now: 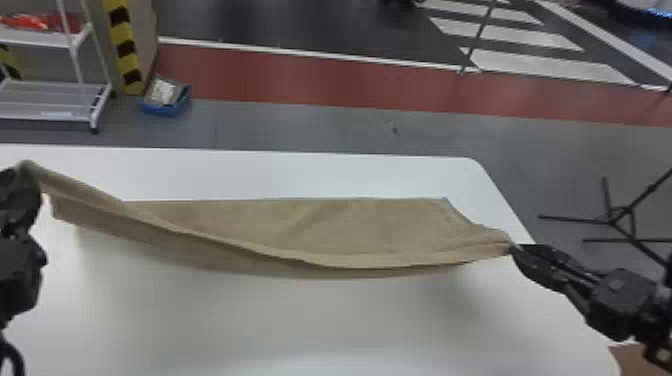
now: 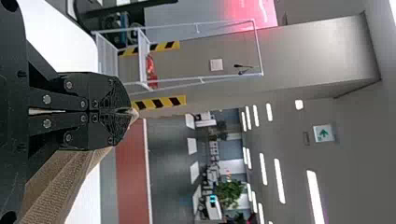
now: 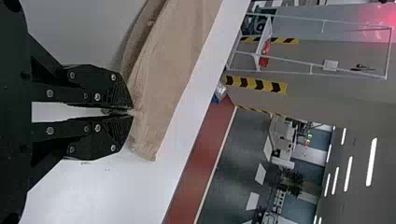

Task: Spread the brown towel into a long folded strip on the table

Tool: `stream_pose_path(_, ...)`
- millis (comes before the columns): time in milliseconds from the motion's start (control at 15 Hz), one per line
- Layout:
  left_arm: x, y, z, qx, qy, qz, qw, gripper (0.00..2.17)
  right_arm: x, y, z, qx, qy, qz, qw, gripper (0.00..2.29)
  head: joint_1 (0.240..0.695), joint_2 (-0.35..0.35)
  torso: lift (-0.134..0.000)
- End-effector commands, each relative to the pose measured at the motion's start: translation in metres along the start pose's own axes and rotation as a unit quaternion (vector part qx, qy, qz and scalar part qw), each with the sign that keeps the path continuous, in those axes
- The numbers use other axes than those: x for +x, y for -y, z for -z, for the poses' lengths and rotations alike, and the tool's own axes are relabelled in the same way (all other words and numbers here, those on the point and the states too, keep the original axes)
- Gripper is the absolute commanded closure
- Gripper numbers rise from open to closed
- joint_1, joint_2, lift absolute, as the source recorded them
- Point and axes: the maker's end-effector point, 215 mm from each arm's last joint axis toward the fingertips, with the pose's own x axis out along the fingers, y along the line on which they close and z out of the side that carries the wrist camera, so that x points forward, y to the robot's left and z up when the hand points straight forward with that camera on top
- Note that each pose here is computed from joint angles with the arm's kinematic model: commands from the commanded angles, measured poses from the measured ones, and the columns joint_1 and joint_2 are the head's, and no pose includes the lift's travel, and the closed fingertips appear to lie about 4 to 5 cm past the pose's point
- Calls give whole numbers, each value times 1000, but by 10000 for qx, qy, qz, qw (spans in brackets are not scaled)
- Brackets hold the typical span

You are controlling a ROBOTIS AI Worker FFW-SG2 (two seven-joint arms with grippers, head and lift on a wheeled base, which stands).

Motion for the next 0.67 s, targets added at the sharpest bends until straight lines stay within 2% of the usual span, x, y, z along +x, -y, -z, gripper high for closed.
stream_pose_path(0,-26,-13,46,539,-1182,-156,9914,1706,-21,3,-20,434,128,-113,9989,1028,695,-227,-119)
stream_pose_path(67,-38,-16,65,668,-1624,-167,9843,1706,-23,5,-24,453,175,-91,9988,1028,695,-219,-119)
stream_pose_path(133,-44,-14,74,722,-1827,-138,9804,1706,-22,9,-21,497,155,-52,9986,1028,695,-215,-119)
stream_pose_path(333,-38,-4,72,805,-1882,-83,9788,1706,-4,29,-14,605,175,146,9979,1028,695,-230,-119)
stream_pose_path(400,-31,-1,72,811,-1858,-80,9792,1706,6,47,-14,633,199,342,9972,1028,695,-244,-119)
stream_pose_path(600,5,11,87,867,-1968,-43,9766,1706,45,73,1,774,30,480,9958,1028,695,-256,-119)
